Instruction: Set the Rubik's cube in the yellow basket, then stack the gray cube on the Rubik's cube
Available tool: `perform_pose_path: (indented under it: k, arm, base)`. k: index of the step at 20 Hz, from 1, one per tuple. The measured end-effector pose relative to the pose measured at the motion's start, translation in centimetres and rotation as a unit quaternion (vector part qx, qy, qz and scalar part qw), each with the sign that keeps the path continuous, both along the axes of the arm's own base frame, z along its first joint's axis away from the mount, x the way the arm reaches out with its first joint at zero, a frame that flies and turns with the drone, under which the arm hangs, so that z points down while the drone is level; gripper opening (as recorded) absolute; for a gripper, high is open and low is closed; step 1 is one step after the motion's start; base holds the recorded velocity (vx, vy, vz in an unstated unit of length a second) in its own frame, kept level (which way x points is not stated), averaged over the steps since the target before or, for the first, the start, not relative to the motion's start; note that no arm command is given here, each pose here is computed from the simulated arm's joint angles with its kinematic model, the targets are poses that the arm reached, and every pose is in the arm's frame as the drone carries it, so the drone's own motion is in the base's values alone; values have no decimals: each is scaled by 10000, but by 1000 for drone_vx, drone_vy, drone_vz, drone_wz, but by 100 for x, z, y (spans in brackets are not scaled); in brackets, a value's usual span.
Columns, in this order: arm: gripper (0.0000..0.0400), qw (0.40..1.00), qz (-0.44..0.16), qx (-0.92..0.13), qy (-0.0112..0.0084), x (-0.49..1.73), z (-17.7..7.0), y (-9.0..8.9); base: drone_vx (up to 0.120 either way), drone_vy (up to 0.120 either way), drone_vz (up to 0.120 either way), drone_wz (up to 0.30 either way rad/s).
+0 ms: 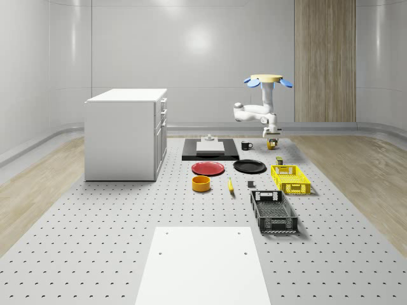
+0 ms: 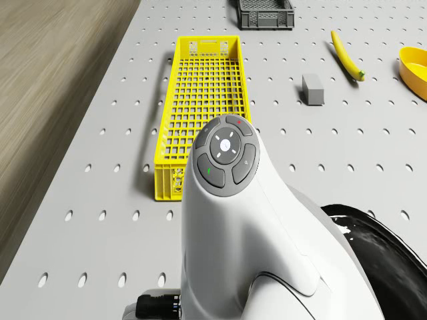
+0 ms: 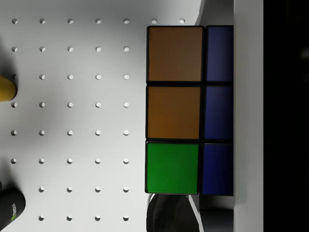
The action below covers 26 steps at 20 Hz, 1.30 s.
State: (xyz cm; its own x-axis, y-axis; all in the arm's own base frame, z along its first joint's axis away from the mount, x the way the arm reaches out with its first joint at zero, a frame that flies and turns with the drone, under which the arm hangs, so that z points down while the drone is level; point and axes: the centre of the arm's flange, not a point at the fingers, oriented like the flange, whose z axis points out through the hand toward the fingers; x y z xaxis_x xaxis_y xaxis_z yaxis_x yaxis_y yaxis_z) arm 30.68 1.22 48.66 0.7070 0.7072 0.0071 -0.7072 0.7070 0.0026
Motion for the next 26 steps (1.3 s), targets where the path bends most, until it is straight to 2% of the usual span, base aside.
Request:
perform_pose_path:
  k: [26]
  arm:
    - [321,10000,1,1,-1,0,0,0]
  base:
    - [120,8,0,0]
